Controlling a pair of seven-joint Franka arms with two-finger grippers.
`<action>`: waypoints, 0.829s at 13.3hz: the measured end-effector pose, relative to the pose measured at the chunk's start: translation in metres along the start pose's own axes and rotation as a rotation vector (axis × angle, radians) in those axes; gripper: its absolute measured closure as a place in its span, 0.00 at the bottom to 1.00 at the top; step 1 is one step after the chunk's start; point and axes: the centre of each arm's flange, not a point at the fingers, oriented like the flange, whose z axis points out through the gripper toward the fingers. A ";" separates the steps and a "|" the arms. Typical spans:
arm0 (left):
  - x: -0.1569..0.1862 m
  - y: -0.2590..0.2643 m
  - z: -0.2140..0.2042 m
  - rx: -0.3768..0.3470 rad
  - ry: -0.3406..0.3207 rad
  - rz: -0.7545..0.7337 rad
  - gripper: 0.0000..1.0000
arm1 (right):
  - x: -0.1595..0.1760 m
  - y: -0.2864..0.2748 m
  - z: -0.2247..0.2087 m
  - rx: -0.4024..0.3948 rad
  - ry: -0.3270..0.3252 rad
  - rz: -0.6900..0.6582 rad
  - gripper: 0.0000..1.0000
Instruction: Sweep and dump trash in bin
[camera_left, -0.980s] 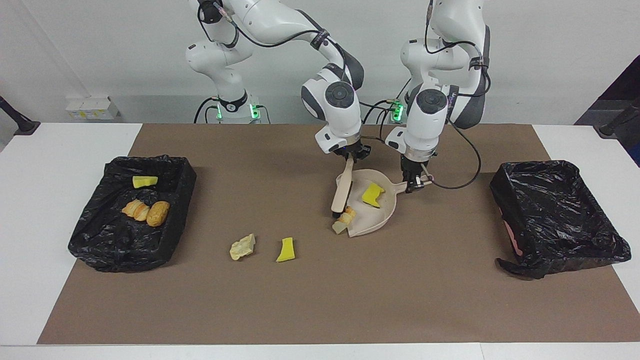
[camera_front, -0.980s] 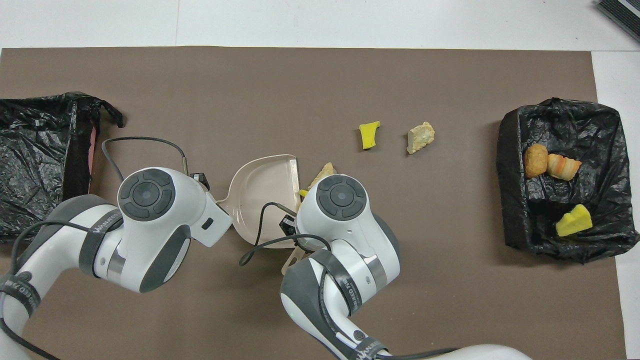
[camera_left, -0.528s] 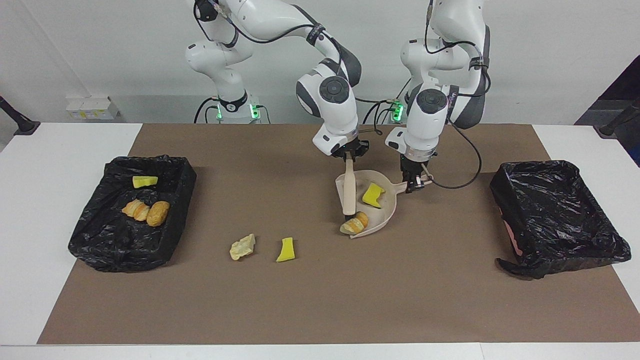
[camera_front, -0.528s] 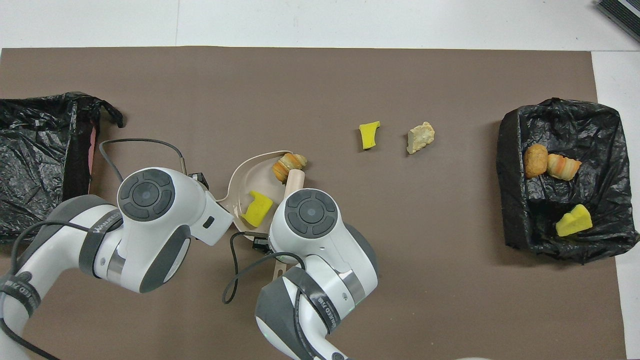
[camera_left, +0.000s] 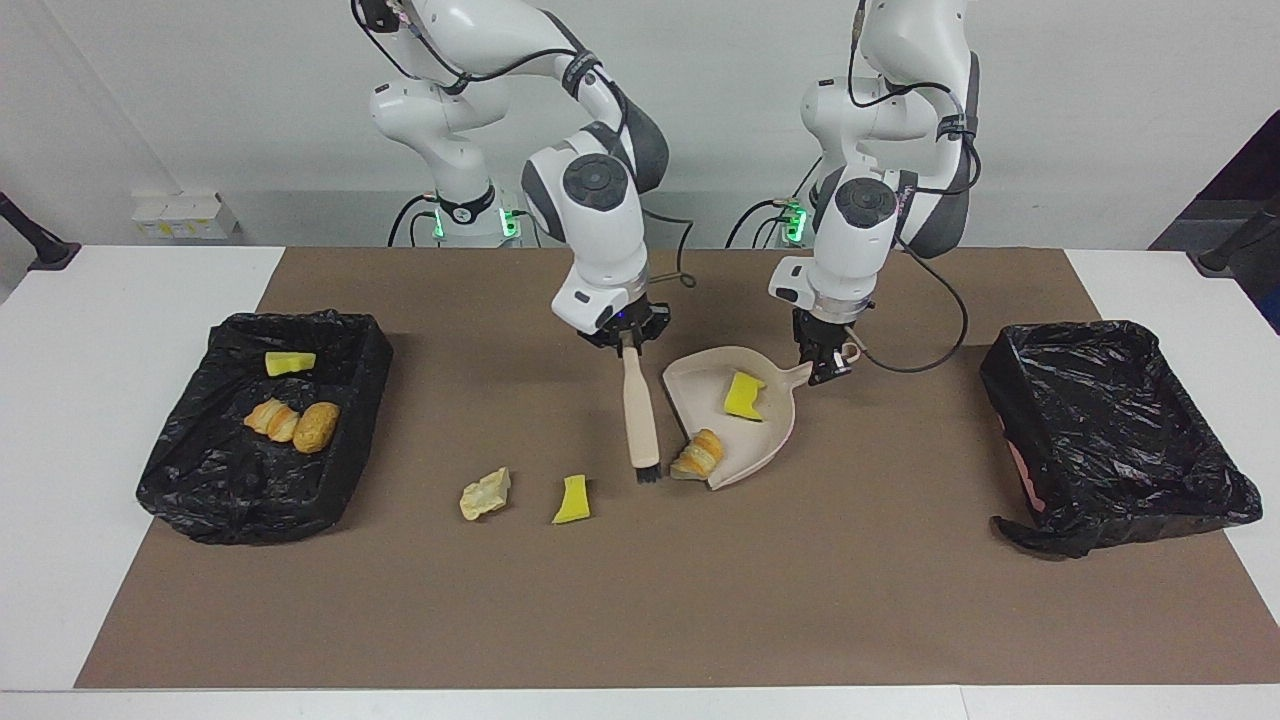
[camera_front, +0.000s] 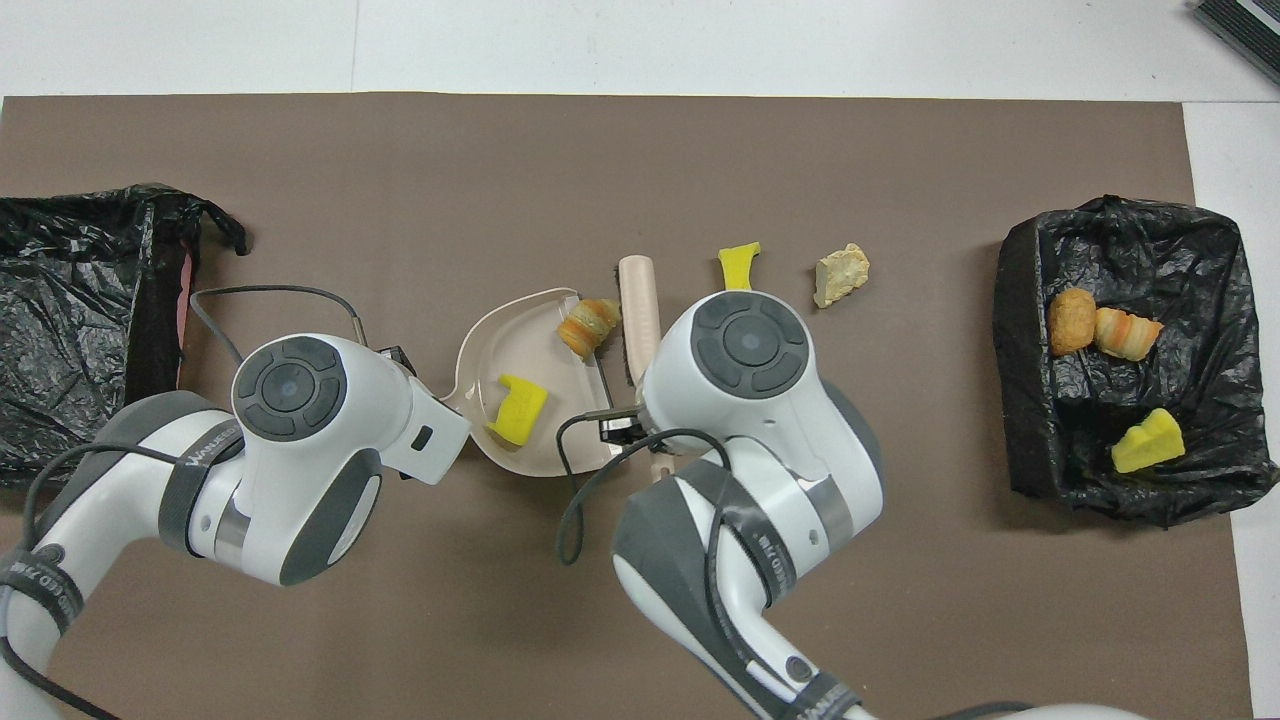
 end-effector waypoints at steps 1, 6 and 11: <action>0.001 0.001 0.000 0.000 0.001 -0.027 0.67 | 0.011 0.032 0.004 -0.049 0.005 0.008 0.74; 0.006 0.005 -0.001 0.002 0.006 -0.045 0.67 | 0.051 0.155 -0.010 -0.244 -0.050 0.036 0.74; 0.006 0.005 -0.001 0.002 0.007 -0.051 0.67 | 0.066 0.214 0.021 -0.240 -0.086 0.076 0.74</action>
